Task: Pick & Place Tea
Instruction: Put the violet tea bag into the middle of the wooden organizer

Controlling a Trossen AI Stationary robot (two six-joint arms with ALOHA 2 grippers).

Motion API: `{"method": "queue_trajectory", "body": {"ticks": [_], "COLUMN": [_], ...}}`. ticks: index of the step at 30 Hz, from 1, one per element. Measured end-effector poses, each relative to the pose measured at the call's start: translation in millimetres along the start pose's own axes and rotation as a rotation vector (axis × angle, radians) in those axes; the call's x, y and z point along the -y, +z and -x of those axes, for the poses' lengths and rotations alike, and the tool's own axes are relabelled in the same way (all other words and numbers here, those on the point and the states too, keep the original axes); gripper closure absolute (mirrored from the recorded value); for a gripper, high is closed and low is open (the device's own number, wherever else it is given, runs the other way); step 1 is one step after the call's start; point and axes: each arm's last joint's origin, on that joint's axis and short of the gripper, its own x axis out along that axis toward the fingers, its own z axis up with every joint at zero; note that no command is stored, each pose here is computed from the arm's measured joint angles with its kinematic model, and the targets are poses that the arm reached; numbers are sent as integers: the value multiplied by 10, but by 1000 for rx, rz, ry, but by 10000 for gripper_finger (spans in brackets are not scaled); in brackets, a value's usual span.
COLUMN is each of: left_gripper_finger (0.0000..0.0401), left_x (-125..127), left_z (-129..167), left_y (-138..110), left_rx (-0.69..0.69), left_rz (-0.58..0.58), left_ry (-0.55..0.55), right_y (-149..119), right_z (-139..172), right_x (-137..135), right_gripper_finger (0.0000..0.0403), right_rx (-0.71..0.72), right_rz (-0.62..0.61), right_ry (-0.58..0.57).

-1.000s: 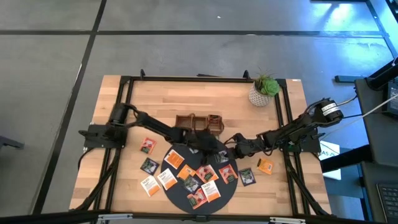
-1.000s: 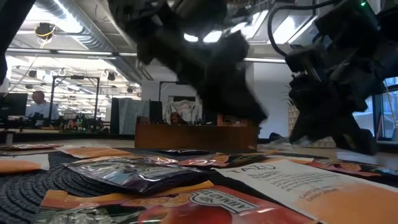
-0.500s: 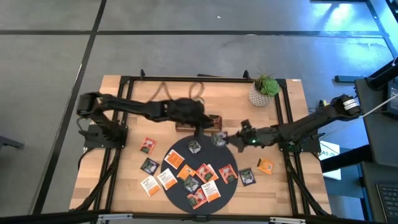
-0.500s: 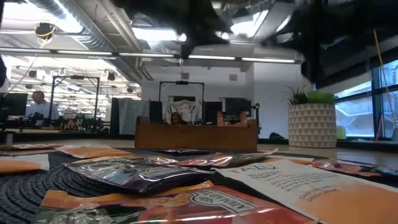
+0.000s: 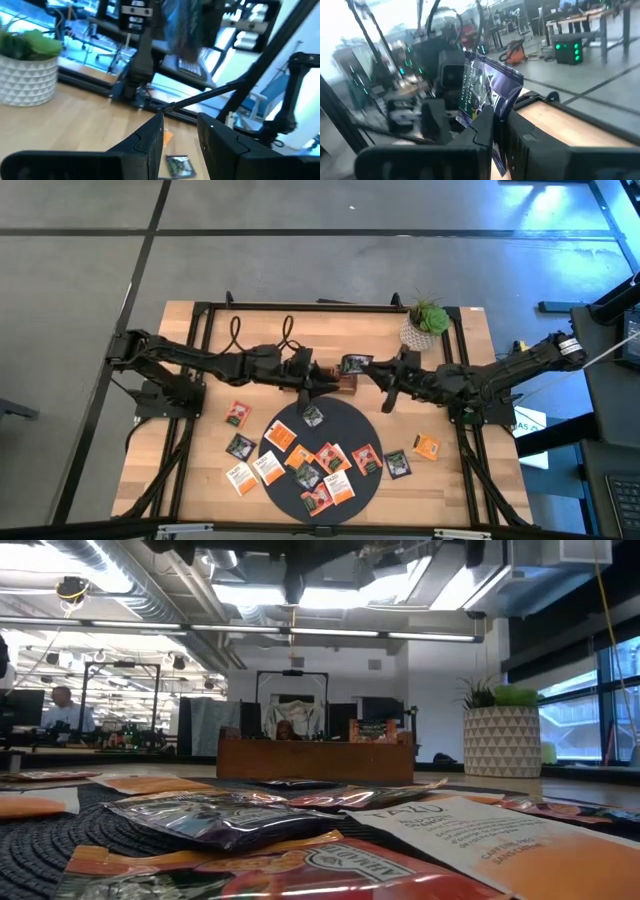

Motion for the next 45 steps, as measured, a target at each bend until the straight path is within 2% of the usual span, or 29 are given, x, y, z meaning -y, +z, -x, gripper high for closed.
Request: {"method": "queue_trajectory", "body": {"ticks": [6,12,20,26,30,34,38,42,45], "left_gripper_finger": [285,285,285,290,298,317,352,392,395], "left_x": [43,52,95,52,38,35,35,31,16], "left_z": [-3,-2,39,65,67,67,67,68,69], "left_y": [-1,16,87,145,164,166,170,171,177], "left_rx": [15,30,57,90,105,115,121,123,124], "left_rz": [0,24,-5,-12,-50,-51,-60,-69,-69], "left_ry": [-9,-22,-69,-33,-23,-2,4,10,14], "right_y": [-7,-22,-59,-65,-64,-65,-64,-67,-76], "right_z": [-184,-270,-255,-213,-210,-210,-210,-209,-209], "right_x": [-207,-289,-294,-321,-326,-326,-327,-330,-338], "right_gripper_finger": [379,366,379,366,363,373,374,356,332], "right_rx": [-51,-119,-139,-116,-113,-112,-112,-116,-131], "right_rz": [170,222,187,191,167,166,160,140,146], "right_ry": [9,0,-10,-85,-88,-87,-85,-74,-40]}}
